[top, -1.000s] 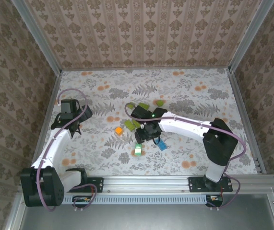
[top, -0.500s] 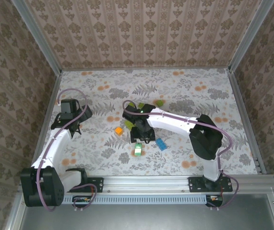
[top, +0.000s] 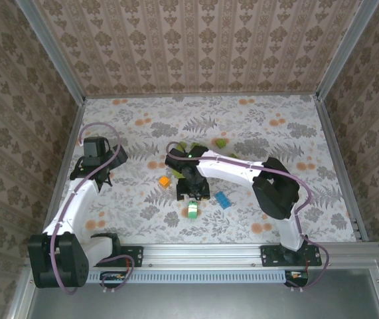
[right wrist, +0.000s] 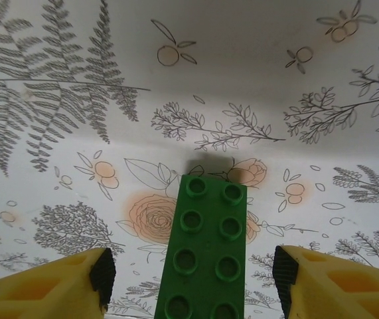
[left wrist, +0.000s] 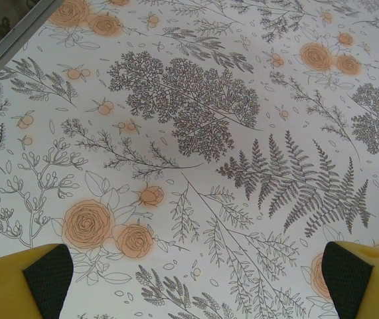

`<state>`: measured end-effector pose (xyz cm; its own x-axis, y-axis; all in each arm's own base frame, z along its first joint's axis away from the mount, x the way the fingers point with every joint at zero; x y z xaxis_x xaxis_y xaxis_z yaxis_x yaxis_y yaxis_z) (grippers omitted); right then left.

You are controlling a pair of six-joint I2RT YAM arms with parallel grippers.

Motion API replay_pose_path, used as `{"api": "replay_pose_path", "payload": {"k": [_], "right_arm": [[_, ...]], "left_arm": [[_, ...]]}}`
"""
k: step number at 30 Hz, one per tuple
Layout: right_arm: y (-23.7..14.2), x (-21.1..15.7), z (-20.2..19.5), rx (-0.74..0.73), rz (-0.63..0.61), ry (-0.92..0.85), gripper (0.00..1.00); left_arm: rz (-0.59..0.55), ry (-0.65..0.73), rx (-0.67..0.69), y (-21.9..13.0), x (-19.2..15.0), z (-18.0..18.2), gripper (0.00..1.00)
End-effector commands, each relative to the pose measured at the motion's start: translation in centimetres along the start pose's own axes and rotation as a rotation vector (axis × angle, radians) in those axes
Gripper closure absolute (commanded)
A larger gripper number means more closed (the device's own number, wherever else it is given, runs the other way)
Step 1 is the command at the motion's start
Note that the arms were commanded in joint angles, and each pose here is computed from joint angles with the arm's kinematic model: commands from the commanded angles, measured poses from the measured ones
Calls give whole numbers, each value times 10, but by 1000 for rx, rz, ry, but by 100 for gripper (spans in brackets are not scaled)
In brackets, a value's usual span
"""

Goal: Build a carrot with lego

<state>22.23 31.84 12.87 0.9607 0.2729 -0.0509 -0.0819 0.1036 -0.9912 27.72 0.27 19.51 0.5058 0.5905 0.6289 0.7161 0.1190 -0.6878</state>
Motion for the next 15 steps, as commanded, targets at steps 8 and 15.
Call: {"api": "replay_pose_path", "payload": {"k": [8, 15], "right_arm": [[9, -12, 5, -23, 73, 3, 41], [12, -17, 1, -57, 89, -10, 48]], "left_arm": [[-4, 20, -28, -10, 5, -6, 1], [-4, 19, -28, -11, 5, -5, 1]]}}
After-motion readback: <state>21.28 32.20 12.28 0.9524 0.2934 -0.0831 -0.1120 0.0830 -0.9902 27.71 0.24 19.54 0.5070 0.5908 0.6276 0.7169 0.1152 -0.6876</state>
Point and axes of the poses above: each hand's point on the last joint's axis, 136 mm out from that joint toward the fingers, its own y axis out along the fingers, its own z axis along the line the jaws close on, x = y × z, the point moved 7 cm from there along -y, back along the fingers, and after that the axes turned 14 degrees about -y, right-handed, at the moved point
